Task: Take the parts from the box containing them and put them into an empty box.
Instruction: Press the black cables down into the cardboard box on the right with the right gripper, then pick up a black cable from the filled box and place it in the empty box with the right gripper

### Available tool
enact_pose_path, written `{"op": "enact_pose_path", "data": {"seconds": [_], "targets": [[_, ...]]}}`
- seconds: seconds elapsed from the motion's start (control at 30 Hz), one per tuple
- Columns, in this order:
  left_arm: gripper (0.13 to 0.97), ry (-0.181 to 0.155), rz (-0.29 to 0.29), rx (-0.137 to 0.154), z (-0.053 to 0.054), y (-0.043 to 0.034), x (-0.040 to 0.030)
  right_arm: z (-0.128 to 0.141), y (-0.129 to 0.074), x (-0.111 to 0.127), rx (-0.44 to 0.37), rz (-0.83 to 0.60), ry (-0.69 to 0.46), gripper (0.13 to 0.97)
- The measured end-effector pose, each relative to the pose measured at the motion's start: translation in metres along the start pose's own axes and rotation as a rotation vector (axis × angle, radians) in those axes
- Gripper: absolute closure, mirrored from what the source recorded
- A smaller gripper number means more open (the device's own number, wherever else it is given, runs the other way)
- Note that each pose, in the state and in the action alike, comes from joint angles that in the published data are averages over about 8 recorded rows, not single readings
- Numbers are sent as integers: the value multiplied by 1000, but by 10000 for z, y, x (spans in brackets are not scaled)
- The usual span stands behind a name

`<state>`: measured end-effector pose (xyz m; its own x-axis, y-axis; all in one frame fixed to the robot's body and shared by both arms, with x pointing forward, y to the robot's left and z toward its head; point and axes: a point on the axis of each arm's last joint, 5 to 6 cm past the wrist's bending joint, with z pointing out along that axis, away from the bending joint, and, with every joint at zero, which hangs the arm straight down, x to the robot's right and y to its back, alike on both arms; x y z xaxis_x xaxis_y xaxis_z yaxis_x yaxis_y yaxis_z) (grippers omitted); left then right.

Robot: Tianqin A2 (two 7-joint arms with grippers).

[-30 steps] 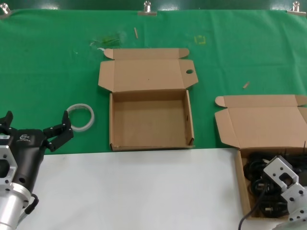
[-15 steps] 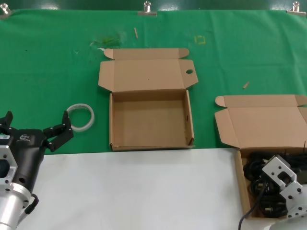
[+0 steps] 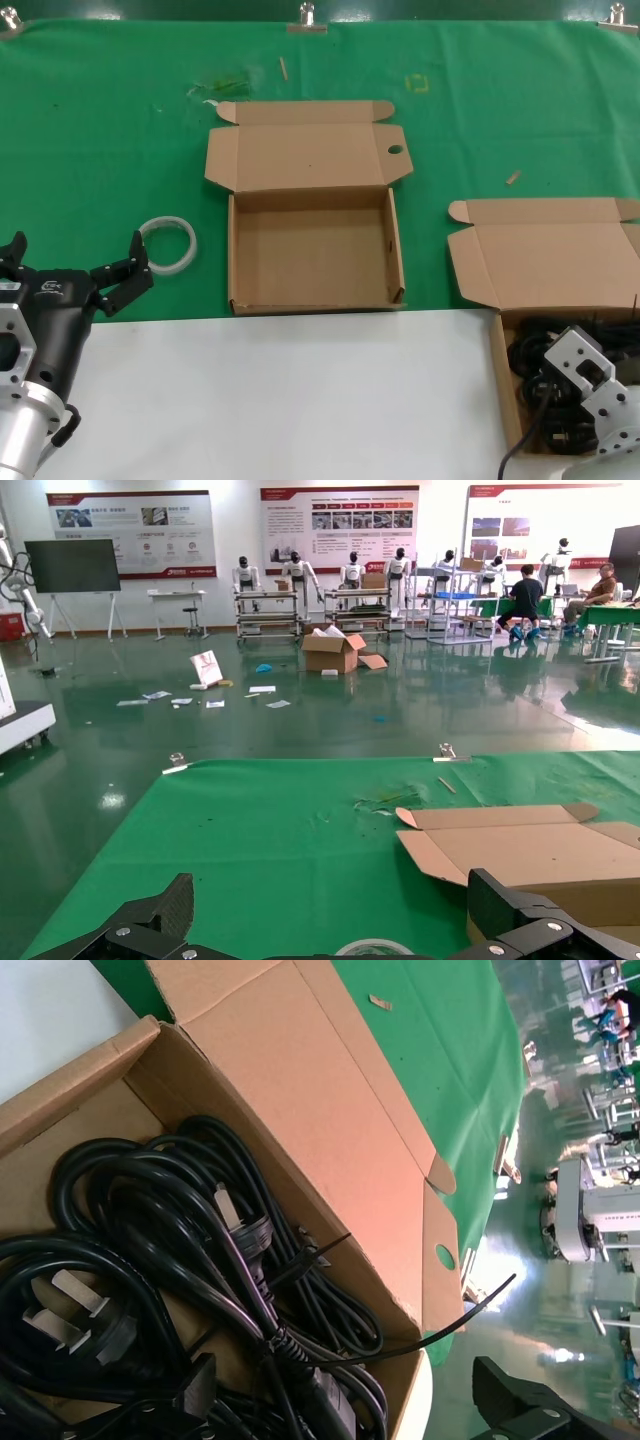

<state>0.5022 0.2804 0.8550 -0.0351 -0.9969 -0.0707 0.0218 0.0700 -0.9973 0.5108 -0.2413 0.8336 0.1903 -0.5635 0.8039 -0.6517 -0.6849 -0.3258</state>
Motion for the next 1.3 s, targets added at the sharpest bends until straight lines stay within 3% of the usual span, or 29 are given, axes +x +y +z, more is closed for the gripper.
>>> {"op": "enact_pose_path", "data": {"seconds": [0.23,0.53,0.8,0.93,1.2,1.3], "targets": [[132,0,0,0,0,0,0,14,28,-4,3,-1,-3,240],[132,0,0,0,0,0,0,24,71,-6,9,8,-12,394],[132,0,0,0,0,0,0,33,100,3,13,19,-18,608],[132,0,0,0,0,0,0,37,103,10,17,24,-20,608],[132,0,0,0,0,0,0,40,98,22,25,35,-22,788],[132,0,0,0,0,0,0,33,106,25,25,40,-22,808]]}}
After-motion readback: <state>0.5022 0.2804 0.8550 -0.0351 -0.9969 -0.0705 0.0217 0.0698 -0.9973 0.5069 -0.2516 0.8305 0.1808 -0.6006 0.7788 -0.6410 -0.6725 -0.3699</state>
